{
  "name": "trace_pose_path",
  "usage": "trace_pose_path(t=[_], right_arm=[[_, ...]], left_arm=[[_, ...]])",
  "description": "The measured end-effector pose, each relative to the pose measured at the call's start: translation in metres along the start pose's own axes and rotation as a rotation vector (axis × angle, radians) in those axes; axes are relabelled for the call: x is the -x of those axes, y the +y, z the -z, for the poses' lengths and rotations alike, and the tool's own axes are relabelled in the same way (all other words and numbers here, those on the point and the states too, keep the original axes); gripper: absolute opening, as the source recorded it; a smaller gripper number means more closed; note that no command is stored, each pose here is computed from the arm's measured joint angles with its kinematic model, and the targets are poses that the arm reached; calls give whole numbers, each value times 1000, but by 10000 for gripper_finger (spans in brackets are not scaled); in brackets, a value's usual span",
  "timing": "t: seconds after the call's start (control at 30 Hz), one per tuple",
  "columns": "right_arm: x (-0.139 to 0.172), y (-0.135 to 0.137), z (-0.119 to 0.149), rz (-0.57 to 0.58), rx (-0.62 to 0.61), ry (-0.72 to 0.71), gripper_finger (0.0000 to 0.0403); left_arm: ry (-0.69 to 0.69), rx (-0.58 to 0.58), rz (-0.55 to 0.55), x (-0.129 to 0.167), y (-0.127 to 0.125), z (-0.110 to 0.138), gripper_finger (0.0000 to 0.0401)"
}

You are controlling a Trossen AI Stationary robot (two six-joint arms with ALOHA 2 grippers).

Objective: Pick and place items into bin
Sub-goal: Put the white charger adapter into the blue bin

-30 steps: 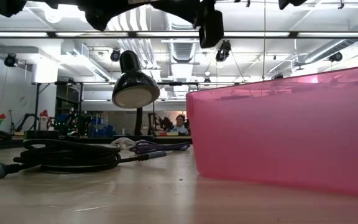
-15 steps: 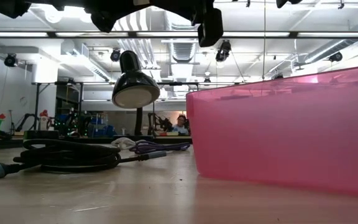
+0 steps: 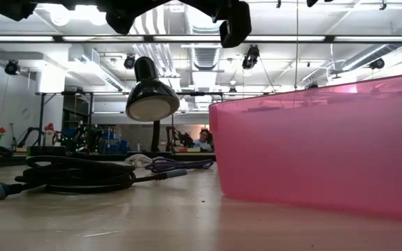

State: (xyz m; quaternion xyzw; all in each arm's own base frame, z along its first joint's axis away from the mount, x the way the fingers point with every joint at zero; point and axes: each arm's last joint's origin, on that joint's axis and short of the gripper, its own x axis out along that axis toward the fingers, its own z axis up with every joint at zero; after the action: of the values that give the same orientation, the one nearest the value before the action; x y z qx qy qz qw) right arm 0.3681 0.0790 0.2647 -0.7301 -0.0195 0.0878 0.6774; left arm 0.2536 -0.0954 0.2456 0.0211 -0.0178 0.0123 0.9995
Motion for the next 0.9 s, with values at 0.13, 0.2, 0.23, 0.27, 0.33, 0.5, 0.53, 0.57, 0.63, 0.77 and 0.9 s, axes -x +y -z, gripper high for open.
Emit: trace_pose_path(t=[0.13,0.2,0.23,0.27,0.33,0.5,0.53,0.57,0.63,0.77,0.9], right_arm=[[-1,-2,0,-28,-56,1,219],[-2,-3,0,-39,-63,3,219],[-2,-3,1,-44,-62,5,219],[-2,-4,1,-52,-63,7,219],[-2,-4,2,-55,-63,14,217],[-2,-3,4,-63,-65,23,195],[-2,-3,4,-65,-64,23,187],[-2,-3,4,-67,-64,23,179],[-2,-2,4,-72,-64,23,162],[-2,-2,4,-74,-64,22,136],[-2,-2,3,-74,-64,21,133]], left_arm=[[2,-1,18,0,0,0,133],[2,-1,26,0,-1,0,133],[2,-2,30,0,-1,0,133],[4,-2,32,0,-1,1,133],[5,-3,41,0,-1,1,133],[5,-3,62,0,-2,1,133],[5,-4,62,0,-2,1,133],[5,-4,62,0,-2,1,133],[4,-3,62,0,-2,1,133],[4,-3,62,0,-2,1,133],[5,-4,56,0,-1,1,133]])
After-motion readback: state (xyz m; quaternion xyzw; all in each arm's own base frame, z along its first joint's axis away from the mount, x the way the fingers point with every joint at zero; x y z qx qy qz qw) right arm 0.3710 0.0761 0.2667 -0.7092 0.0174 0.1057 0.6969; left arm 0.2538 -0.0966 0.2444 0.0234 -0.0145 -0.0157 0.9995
